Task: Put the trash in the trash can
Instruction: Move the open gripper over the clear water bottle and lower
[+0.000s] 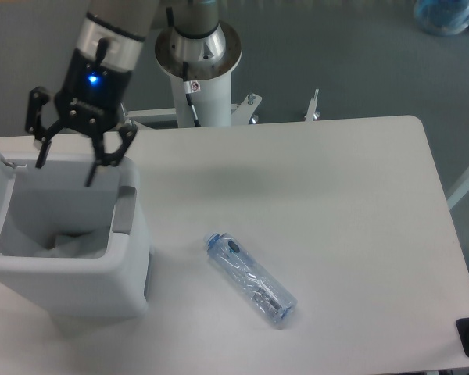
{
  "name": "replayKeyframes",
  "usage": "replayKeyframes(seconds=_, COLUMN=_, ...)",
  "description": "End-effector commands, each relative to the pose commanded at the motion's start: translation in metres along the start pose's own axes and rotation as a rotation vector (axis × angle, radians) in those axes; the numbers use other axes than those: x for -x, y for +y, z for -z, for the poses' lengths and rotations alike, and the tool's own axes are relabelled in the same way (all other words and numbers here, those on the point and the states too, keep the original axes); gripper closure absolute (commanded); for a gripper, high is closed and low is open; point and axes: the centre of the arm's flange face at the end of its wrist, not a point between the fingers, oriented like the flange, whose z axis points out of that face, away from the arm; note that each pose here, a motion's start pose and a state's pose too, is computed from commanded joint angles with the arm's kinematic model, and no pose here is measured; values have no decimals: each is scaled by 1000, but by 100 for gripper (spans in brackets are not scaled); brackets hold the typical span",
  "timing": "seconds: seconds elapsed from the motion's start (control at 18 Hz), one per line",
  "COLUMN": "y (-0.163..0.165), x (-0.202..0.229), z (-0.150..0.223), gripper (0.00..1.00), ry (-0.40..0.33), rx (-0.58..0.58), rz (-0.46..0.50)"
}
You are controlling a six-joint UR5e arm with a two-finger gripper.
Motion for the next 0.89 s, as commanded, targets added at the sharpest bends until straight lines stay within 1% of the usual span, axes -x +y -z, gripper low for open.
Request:
replayKeyframes(seconds=0.22, y=-3, x=78, z=22, gripper=0, ry=-125, rx=-36, rz=114)
replayKeyframes(seconds=0.33, y=-2, x=99, z=26, gripper=0, ry=-168, rx=-33, rz=137)
replayKeyframes(seconds=0.39, y=3, x=107, z=24, gripper=0, ry=-212, rx=-14, rz=144)
replayKeyframes(seconds=0.5, y=28, x=124, z=11, gripper=0, ry=-331, rx=60, rz=164)
replayKeyframes(seconds=0.56, y=40, x=131, z=6, gripper=0, ry=-375, rx=96, rz=173)
replayKeyframes(seconds=0.67, y=54, x=144, z=-11, gripper=0, ry=-408, rx=149, rz=207)
replayKeyframes(seconds=0.78, y=52, x=161, z=-30, gripper=0, ry=-419, rx=178, rz=243)
replayKeyframes(seconds=0.89, y=49, x=181, z=-54, gripper=0, ry=-418, rx=206, rz=298)
